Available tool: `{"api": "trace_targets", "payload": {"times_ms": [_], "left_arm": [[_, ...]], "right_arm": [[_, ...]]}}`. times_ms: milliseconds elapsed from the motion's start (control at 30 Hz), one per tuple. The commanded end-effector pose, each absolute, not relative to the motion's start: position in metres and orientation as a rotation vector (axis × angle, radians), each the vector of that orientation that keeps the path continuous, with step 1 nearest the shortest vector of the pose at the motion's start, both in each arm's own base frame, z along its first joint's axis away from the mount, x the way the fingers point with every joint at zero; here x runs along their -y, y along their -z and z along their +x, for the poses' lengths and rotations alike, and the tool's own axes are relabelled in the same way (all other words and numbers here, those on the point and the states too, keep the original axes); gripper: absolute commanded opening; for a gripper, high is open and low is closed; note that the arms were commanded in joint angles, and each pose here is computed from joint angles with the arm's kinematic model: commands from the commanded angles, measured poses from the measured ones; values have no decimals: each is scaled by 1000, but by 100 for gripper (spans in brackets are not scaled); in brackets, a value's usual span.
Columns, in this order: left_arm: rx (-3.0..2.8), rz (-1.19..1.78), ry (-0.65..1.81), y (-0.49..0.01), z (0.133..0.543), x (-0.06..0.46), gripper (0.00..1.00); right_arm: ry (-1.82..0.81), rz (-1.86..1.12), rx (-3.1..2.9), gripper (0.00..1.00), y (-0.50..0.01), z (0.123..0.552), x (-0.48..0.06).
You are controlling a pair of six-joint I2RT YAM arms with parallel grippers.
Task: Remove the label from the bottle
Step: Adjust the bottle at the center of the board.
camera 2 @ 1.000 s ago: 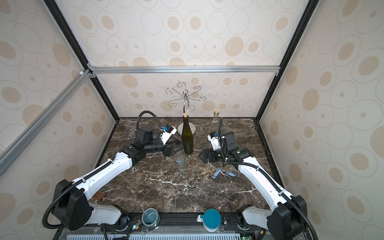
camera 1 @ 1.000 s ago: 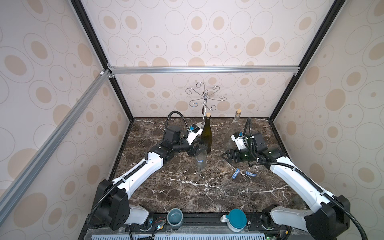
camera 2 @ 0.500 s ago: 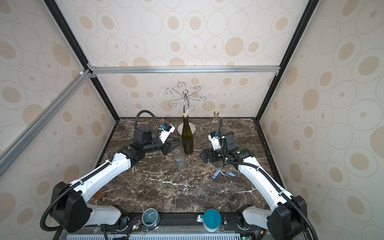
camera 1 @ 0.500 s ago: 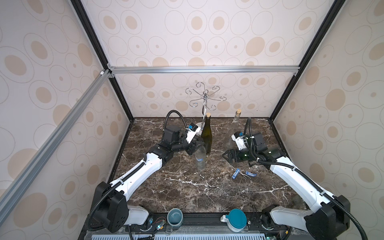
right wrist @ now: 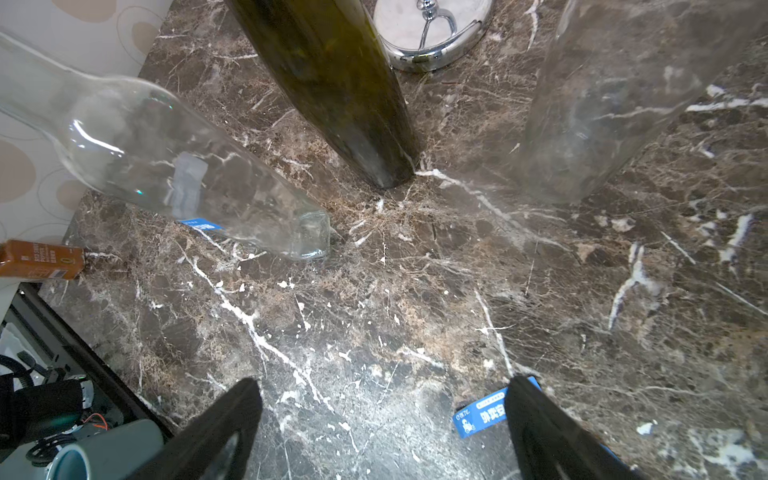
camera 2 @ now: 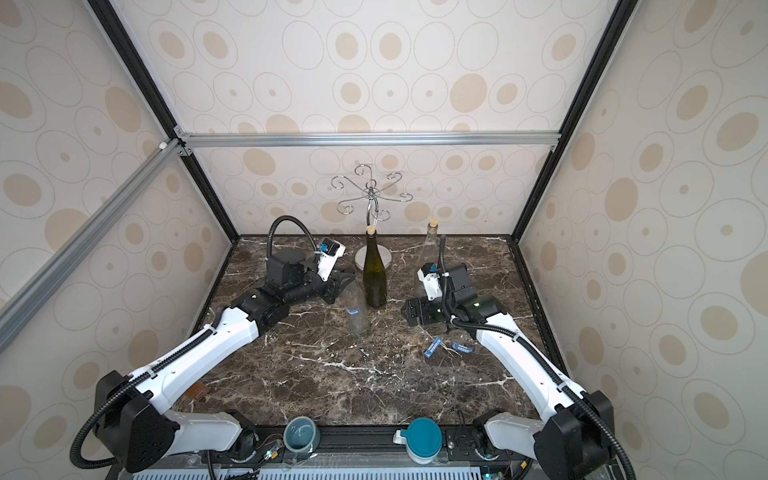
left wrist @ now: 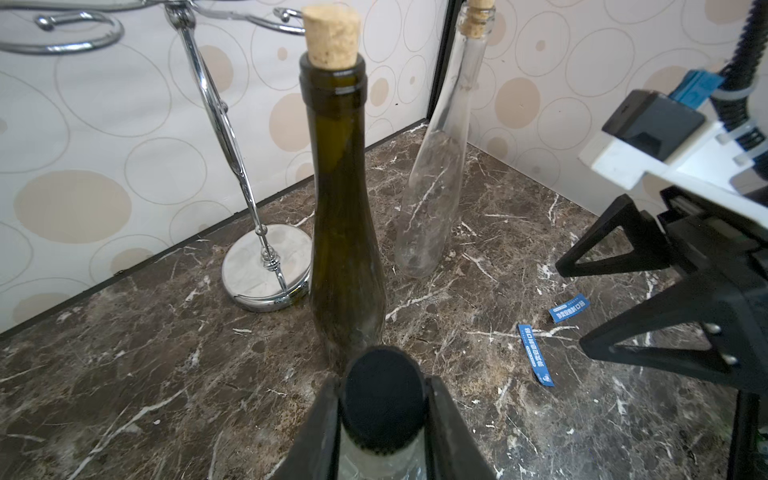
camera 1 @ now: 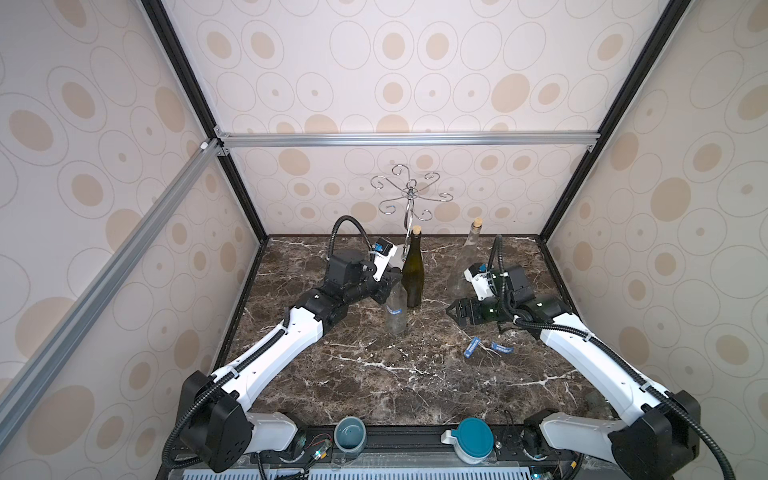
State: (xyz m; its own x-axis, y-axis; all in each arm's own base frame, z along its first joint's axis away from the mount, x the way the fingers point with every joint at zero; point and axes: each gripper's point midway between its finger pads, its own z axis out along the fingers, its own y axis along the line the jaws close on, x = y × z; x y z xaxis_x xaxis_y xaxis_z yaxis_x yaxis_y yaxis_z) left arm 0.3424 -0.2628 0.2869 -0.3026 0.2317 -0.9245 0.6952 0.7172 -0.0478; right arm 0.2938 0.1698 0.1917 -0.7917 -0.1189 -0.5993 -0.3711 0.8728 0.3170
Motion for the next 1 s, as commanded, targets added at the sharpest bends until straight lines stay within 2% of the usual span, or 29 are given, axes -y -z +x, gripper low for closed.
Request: {"api": "trace_targets", "payload": {"times_ms": [0, 300, 533, 967], "left_arm": [[-1742, 606, 496, -347, 348, 260, 22], [-1764, 373, 390, -358, 348, 262, 21], [-1809, 209, 396, -344, 343, 263, 20], [-1878, 193, 340, -307, 340, 272, 25]], "right_arm": [[-545, -379, -2438, 95, -202, 294, -168], [-551, -377, -2436, 95, -203, 294, -169], [-552, -377, -2430, 95, -205, 292, -168], [-550, -378, -2427, 95, -207, 293, -168]]}}
